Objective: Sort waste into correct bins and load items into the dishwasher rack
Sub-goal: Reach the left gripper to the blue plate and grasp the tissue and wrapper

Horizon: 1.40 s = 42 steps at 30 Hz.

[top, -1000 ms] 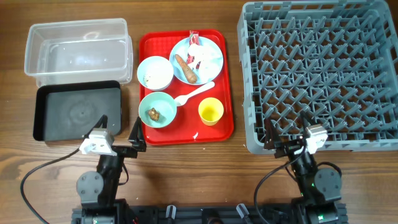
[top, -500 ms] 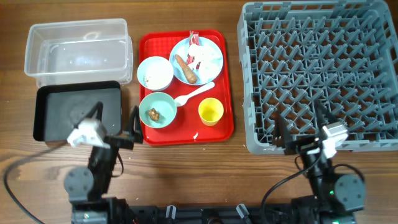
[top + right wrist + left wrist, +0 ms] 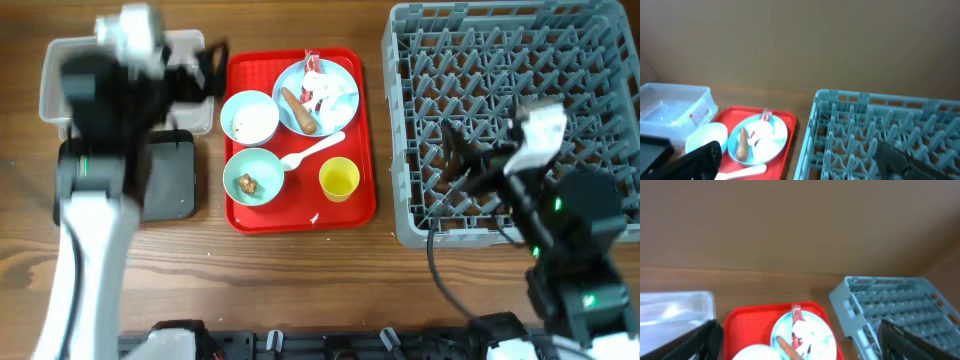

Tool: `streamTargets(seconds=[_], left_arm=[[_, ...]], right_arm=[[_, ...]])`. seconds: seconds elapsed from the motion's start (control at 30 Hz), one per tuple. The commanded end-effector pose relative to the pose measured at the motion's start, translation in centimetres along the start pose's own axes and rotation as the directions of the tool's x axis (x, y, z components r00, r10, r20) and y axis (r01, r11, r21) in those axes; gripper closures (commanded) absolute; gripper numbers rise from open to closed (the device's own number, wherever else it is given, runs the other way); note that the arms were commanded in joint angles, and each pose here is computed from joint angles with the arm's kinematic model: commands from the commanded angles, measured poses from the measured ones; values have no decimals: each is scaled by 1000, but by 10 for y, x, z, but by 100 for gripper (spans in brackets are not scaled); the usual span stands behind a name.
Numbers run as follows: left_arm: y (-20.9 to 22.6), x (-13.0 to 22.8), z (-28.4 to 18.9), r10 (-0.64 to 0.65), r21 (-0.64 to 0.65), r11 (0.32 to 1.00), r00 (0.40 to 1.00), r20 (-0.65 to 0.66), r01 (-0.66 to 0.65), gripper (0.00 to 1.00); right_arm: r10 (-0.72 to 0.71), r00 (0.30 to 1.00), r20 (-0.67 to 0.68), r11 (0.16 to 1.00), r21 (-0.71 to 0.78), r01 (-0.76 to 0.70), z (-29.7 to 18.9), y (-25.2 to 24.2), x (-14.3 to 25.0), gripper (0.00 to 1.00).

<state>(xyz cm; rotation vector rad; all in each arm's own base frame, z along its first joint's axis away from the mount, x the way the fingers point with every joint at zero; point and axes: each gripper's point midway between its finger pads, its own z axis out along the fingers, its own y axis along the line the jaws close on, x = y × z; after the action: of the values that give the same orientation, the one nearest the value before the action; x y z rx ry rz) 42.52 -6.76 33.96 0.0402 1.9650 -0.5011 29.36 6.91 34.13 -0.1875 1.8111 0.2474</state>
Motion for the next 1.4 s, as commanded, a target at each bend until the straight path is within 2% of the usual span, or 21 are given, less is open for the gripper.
streamTargets(seconds=[0.0, 0.13, 0.3, 0.53, 0.67, 0.9, 1.2, 1.37], left_arm=[[-31, -16, 64, 141, 95, 987, 979, -146, -128, 0], [-45, 8, 120, 226, 137, 972, 927, -298, -192, 0], [-59, 78, 177, 370, 254, 925, 827, -424, -283, 0], [-70, 154, 219, 384, 307, 918, 756, -530, -251, 0], [-70, 193, 234, 387, 320, 917, 714, -583, -236, 0], [-35, 223, 251, 326, 178, 943, 678, -659, -281, 0], [-29, 268, 262, 326, 192, 942, 621, -713, -274, 1], [-43, 282, 261, 396, 250, 915, 578, -714, -318, 4]], right_arm=[[-15, 998, -58, 1000, -12, 14, 3, 3, -17, 0], [-5, 989, -151, 1000, -27, 1, 10, 5, -9, 0], [8, 972, -236, 998, -57, -22, 17, 10, 11, 0], [19, 941, -337, 983, -166, -79, 24, 29, 35, 0], [23, 929, -369, 981, -169, -91, 29, 29, 43, 0], [27, 917, -398, 981, -164, -100, 33, 29, 50, 0], [27, 917, -398, 981, -164, -100, 33, 29, 50, 0], [26, 917, -398, 981, -164, -99, 33, 29, 50, 0]])
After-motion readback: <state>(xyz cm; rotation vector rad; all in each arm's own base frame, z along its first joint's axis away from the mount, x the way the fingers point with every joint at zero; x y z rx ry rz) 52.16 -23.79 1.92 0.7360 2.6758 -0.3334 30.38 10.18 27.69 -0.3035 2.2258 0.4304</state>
